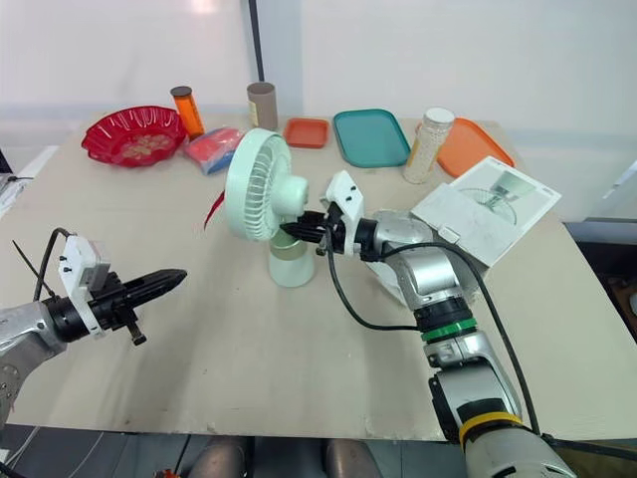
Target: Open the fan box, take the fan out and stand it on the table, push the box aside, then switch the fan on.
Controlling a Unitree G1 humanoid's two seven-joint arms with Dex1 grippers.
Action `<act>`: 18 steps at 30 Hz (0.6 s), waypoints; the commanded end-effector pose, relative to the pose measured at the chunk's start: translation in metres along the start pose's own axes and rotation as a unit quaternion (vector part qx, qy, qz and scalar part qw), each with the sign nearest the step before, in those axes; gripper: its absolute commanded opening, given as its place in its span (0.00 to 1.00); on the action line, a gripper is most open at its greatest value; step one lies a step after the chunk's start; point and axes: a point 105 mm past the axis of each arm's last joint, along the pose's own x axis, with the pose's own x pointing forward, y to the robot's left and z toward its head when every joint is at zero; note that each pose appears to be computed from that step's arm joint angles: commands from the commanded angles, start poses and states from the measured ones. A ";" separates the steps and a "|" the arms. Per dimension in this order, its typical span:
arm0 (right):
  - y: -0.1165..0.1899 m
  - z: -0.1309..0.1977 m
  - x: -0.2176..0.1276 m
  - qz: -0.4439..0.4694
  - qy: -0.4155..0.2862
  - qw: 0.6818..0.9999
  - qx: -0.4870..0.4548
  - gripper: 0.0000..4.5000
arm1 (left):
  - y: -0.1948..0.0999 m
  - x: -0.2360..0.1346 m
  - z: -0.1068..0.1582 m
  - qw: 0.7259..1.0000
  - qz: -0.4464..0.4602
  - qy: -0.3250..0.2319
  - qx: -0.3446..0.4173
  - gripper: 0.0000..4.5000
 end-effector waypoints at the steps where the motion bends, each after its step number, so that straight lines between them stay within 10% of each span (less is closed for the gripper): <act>1: -0.012 0.011 0.001 -0.022 -0.017 0.999 -0.018 0.13 | -0.003 0.000 0.005 1.000 0.000 -0.008 0.017 0.02; 7: -0.006 -0.005 0.002 -0.001 0.005 1.000 -0.011 0.13 | -0.003 0.000 0.006 1.000 0.004 -0.010 0.019 0.02; 15: 0.001 -0.011 -0.005 0.017 0.013 1.000 -0.009 0.87 | -0.002 0.001 0.005 1.000 0.004 -0.009 0.016 0.00; 18: 0.003 -0.009 -0.006 0.021 0.010 1.000 -0.008 0.97 | -0.001 0.003 0.006 1.000 0.006 -0.010 0.019 0.00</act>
